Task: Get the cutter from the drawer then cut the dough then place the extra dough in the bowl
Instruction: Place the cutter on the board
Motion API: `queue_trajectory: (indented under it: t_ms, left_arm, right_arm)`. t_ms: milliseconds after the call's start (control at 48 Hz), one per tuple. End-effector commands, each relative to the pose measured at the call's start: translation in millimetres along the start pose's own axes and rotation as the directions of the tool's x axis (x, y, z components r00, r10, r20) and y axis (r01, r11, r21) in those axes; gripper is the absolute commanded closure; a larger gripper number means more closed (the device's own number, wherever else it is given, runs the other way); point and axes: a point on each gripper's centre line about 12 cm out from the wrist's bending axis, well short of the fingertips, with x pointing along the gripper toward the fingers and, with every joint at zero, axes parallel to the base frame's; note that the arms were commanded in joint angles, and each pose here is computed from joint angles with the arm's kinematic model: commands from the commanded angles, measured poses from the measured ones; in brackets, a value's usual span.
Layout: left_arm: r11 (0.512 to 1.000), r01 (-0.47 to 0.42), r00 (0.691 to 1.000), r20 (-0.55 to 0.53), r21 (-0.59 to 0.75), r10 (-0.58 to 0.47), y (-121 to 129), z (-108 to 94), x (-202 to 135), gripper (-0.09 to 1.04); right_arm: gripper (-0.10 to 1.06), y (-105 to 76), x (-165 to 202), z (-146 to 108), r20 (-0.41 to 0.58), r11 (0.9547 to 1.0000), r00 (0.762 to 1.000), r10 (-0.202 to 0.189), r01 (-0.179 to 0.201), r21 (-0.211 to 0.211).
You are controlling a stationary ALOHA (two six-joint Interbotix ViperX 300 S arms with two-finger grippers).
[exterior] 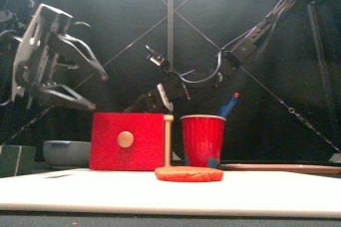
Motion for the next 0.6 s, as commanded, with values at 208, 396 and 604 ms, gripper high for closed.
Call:
queue_trajectory:
  t_ms: [208, 396, 604]
  left_arm:
    - [0.935, 0.125, 0.971, 0.151, 0.331, -0.183, -20.3, 41.9, -17.6, 0.09]
    - [0.873, 0.069, 0.944, 0.250, 0.482, -0.213, -14.5, 62.6, -28.1, 0.09]
    - [0.832, 0.000, 0.922, 0.323, 0.555, -0.216, -7.2, 74.0, -38.0, 0.09]
  right_arm:
    - [1.04, 29.3, -42.7, 86.1, 0.118, 0.9993, 0.992, 0.033, -0.035, 0.012]
    - [1.00, 53.4, -60.9, 89.8, 0.022, 0.9962, 0.997, 0.075, -0.075, 0.044]
    - [0.73, 71.8, -64.8, 65.9, -0.146, 0.9918, 0.983, 0.114, -0.104, 0.074]
